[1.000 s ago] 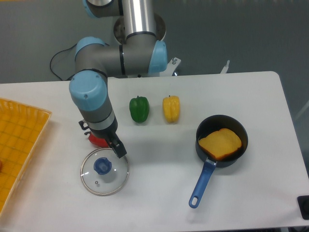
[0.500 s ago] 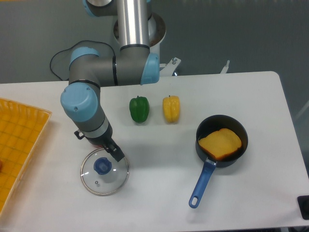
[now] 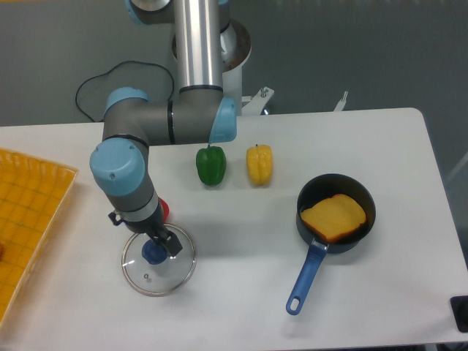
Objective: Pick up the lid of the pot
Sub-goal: 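Lower the gripper onto the blue knob and close on it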
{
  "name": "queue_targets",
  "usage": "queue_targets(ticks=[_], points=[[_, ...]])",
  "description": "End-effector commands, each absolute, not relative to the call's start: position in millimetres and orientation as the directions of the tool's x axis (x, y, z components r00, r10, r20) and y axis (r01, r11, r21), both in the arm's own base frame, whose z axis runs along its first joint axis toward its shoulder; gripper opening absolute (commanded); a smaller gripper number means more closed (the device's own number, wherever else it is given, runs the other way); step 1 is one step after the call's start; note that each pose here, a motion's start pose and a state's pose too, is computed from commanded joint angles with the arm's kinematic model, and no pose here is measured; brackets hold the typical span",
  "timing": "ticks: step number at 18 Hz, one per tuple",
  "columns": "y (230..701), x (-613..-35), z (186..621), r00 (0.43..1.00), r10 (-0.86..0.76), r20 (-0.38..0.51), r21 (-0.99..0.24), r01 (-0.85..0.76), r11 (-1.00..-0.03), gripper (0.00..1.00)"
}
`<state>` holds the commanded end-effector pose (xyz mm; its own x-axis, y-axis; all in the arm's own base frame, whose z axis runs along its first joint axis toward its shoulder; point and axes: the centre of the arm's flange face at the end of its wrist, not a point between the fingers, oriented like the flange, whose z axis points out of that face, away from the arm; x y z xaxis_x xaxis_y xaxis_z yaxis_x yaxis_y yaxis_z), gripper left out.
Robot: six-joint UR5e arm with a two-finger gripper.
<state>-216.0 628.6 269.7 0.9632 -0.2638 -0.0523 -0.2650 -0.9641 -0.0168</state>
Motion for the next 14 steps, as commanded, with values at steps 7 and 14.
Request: queue_targets(ticks=[7,14], points=[[631.9,-216.1,253.2,0.982,-0.187,-0.033,-0.01,-0.188,-0.982,1.0],[635.0,-216.9,242.0,0.986,-0.166,-0.018,-0.007,-0.166,-0.986,1.0]])
